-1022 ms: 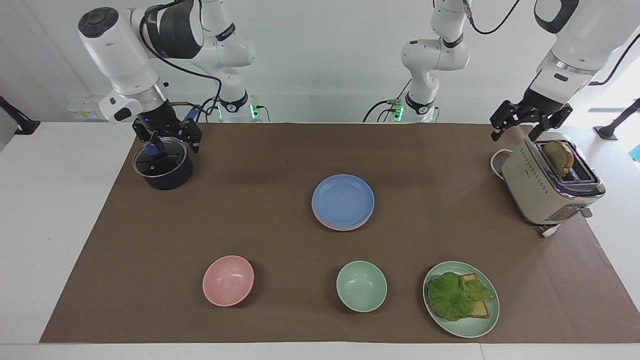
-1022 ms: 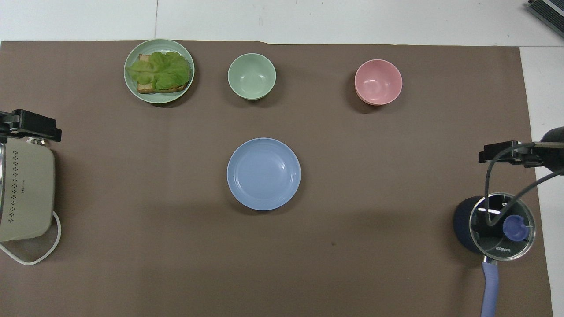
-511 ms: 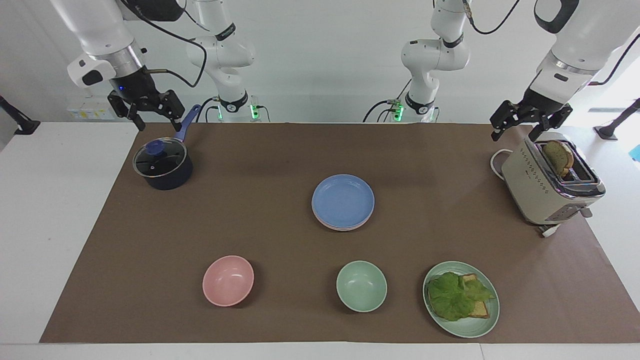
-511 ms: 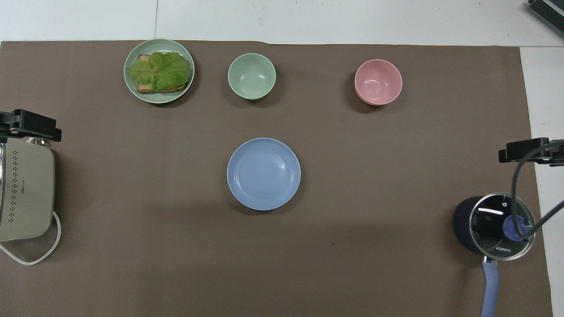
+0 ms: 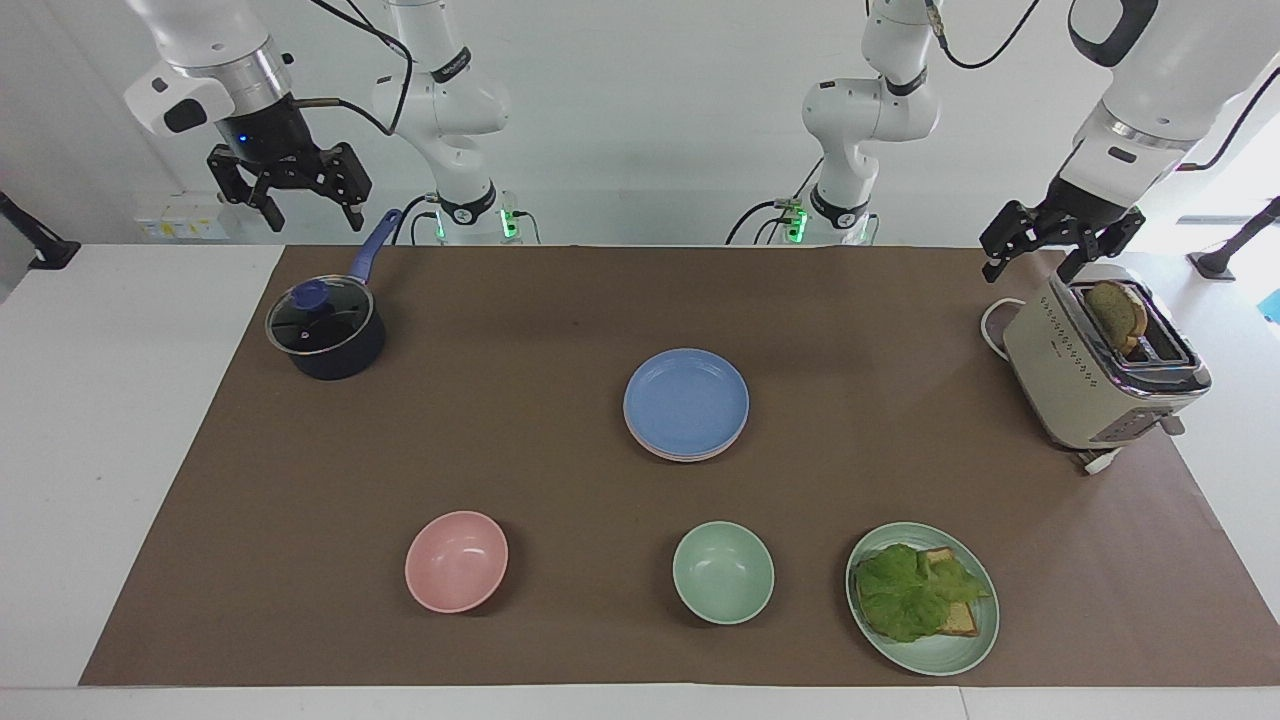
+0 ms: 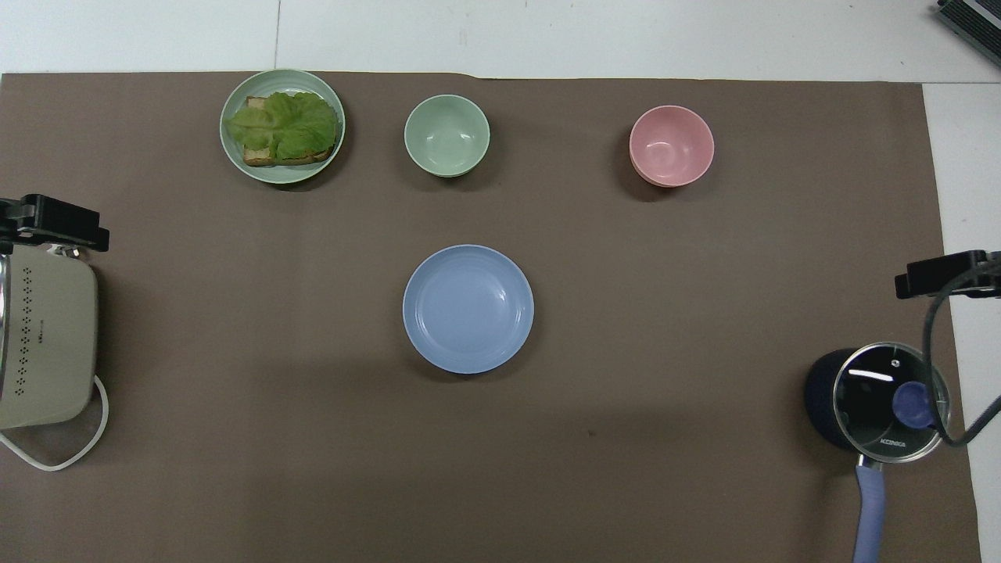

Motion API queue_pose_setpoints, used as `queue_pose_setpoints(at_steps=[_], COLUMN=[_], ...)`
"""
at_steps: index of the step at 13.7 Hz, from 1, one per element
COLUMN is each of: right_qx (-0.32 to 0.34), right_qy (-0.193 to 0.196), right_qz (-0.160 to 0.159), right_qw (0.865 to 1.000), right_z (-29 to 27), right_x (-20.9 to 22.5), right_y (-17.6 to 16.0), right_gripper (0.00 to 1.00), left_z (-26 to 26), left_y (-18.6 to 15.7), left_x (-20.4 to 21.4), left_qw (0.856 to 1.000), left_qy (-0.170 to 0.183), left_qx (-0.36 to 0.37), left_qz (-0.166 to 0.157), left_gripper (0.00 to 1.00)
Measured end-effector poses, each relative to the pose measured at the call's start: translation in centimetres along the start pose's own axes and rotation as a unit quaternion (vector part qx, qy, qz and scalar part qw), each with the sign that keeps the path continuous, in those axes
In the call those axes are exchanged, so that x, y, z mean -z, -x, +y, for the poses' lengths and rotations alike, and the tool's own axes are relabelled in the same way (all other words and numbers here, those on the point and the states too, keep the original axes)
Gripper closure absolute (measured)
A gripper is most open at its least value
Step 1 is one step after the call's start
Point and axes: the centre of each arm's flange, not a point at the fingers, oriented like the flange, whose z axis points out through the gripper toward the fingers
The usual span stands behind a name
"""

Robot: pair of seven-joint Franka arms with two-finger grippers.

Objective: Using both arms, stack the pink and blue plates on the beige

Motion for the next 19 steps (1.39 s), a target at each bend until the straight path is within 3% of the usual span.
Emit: queue_pose_setpoints(at_steps=[7,11,15,19], right_qx=[0.012,0.013,0.015,0.015], right_qy=[0.027,0.024,0.017,0.010], right_qz=[-0.009,-0.019,0.001,-0.004], right_qw=[1.000,0.999,1.000,1.000], right_z=[0.71,0.65,0.34,0.25], right_x=[0.41,0.34,0.30,-0.31], right_y=[0.36,0.62,0.03,0.07], right_gripper=[0.00,0.00,0.00,0.00], left_z=[0.00,0.00,0.00,0.00], left_y=[0.00,0.00,0.00,0.00], left_x=[0.00,0.00,0.00,0.00], left_qw=[1.000,1.000,1.000,1.000], left_qy=[0.000,0.000,0.000,0.000], left_qx=[0.000,0.000,0.000,0.000], left_qz=[0.000,0.000,0.000,0.000], left_gripper=[0.00,0.00,0.00,0.00])
